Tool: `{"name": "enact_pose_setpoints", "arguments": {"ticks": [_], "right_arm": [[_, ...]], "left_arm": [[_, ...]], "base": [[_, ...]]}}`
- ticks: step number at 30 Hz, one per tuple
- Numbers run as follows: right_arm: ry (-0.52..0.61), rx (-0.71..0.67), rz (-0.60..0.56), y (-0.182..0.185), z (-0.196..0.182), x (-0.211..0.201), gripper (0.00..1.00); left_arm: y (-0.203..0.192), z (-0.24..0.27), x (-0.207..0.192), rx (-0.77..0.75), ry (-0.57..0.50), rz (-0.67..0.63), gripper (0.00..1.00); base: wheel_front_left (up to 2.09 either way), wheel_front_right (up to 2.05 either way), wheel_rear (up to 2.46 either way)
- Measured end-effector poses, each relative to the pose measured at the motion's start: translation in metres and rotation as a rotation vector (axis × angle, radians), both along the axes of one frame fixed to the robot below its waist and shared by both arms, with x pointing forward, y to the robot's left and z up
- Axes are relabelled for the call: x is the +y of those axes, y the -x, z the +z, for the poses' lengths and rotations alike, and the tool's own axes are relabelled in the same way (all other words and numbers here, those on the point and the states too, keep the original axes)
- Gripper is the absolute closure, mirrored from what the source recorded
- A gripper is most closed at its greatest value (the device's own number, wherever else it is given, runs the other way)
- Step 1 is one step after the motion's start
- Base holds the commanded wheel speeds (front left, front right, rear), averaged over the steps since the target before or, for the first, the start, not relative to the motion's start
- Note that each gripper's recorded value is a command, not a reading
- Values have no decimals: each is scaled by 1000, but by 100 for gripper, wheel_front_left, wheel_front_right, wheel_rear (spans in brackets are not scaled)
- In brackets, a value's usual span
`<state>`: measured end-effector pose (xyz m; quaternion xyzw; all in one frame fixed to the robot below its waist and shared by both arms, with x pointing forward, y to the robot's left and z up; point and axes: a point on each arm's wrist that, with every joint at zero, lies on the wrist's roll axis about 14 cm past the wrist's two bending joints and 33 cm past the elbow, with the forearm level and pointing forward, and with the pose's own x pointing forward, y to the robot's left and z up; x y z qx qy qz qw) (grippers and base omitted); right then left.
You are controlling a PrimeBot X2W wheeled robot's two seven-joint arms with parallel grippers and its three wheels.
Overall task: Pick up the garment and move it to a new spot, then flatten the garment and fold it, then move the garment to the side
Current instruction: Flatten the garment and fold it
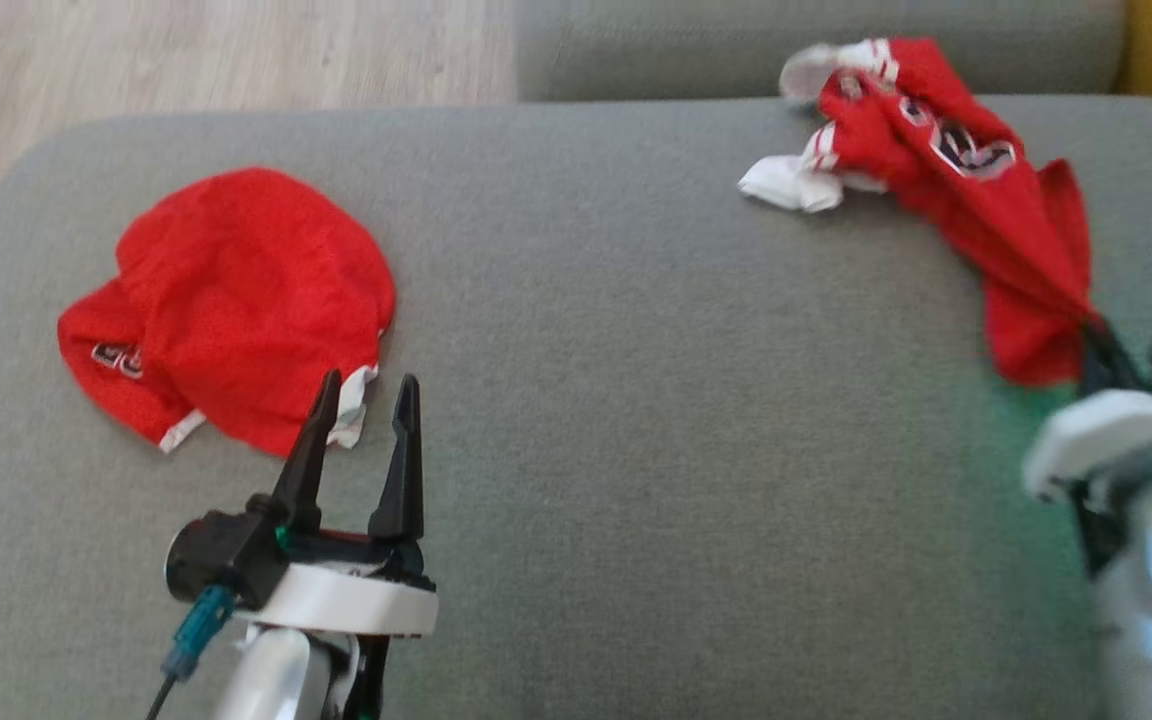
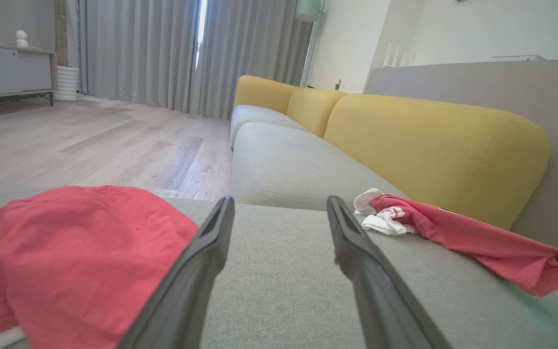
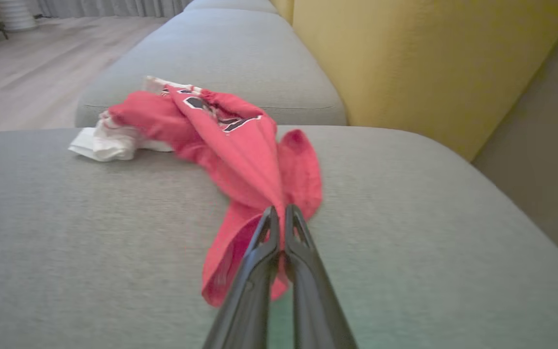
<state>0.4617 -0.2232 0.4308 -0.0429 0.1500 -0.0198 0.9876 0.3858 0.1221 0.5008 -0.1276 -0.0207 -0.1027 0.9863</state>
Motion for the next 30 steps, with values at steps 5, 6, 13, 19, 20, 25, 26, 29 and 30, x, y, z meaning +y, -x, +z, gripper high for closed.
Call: {"name": "enact_pose_setpoints", "arguments": {"ticks": [5, 6, 13, 19, 20, 25, 26, 29, 30], "right_arm": [[84, 38, -132, 31, 14, -67, 100], [101, 49, -161, 38, 17, -80, 100], [169, 140, -373, 89, 27, -144, 0], [174, 9, -305, 69, 52, -105, 0], [167, -30, -266, 62, 57, -92, 0], [70, -242, -12, 29, 86, -4, 0], [41, -272, 37, 27, 89, 15, 0], [-48, -312, 146, 29, 87, 57, 0], [-70, -310, 171, 31, 82, 67, 0]], "left_arm": [[7, 8, -5, -21, 7, -8, 0], [7, 10, -6, -27, 11, -9, 0], [16, 11, -6, -30, 11, -4, 0], [19, 13, -2, -34, 10, 6, 0], [19, 13, -1, -34, 10, 8, 0], [20, 11, 4, -30, 9, 23, 0], [20, 11, 5, -28, 8, 26, 0], [20, 8, 9, -21, 3, 39, 0], [20, 7, 10, -18, -2, 41, 0]], "base": [[0, 0, 0], [0, 0, 0], [0, 0, 0], [0, 0, 0], [0, 0, 0], [0, 0, 0], [0, 0, 0], [0, 0, 0], [0, 0, 0]]}}
